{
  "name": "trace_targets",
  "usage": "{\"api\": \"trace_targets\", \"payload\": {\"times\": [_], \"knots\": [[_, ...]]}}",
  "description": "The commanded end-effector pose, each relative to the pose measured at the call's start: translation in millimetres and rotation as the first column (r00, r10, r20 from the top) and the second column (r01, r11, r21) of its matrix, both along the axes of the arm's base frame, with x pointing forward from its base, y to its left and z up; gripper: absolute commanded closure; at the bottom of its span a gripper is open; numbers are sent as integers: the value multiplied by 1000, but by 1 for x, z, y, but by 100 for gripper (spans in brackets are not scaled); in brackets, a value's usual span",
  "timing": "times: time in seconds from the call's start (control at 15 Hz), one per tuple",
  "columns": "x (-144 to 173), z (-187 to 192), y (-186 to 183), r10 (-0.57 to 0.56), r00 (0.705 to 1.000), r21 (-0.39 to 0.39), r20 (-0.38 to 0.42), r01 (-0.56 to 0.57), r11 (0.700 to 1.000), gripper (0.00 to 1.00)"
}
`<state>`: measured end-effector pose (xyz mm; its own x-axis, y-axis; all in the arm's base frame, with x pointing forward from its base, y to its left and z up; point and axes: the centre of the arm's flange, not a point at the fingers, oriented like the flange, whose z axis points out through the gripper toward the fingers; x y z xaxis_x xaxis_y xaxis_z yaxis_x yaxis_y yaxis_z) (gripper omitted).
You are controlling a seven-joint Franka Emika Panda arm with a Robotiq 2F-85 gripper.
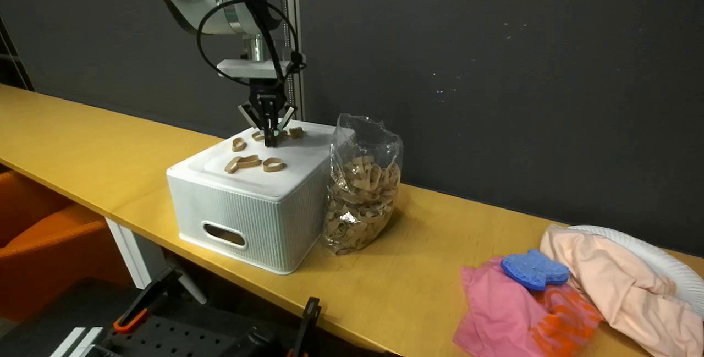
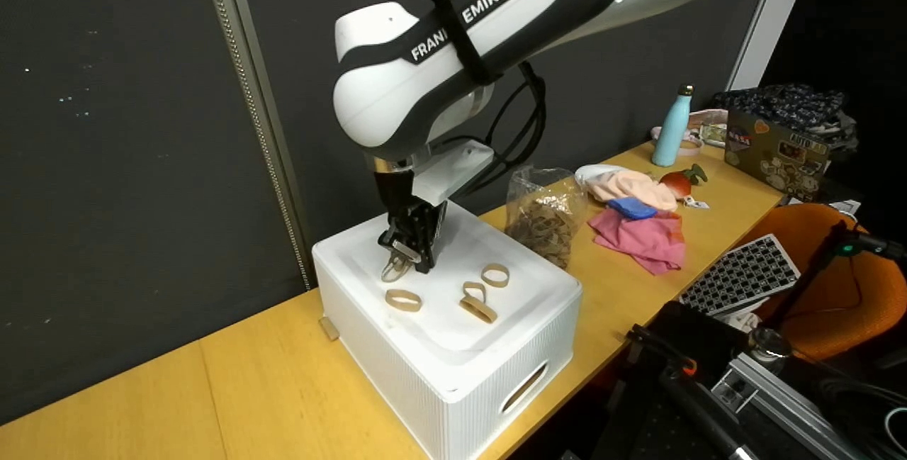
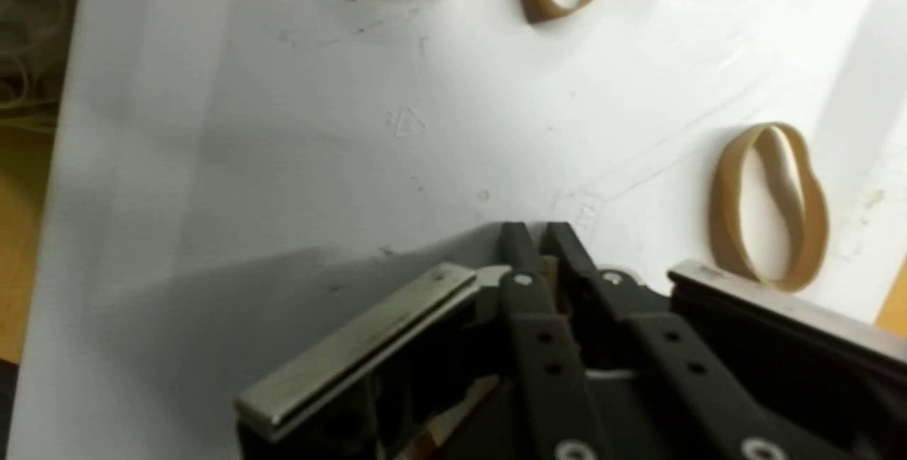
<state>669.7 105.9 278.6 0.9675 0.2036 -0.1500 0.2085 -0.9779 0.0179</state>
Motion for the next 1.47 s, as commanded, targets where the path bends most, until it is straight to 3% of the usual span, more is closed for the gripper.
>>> {"api": "trace_targets", "payload": {"times": [0.0, 0.4, 0.73, 0.8, 1.0, 1.4], "knots": [[-16, 8, 3, -1, 1000, -17, 20, 2, 1000, 100], [-18, 31, -4, -5, 999, -28, 46, 6, 1000, 99], [1, 31, -7, -4, 998, -39, 57, 6, 999, 99], [5, 30, -7, -3, 998, -41, 57, 5, 999, 72], [13, 27, -6, 0, 998, -43, 62, 3, 999, 56], [33, 14, -3, 1, 998, -35, 65, 2, 999, 12]]}}
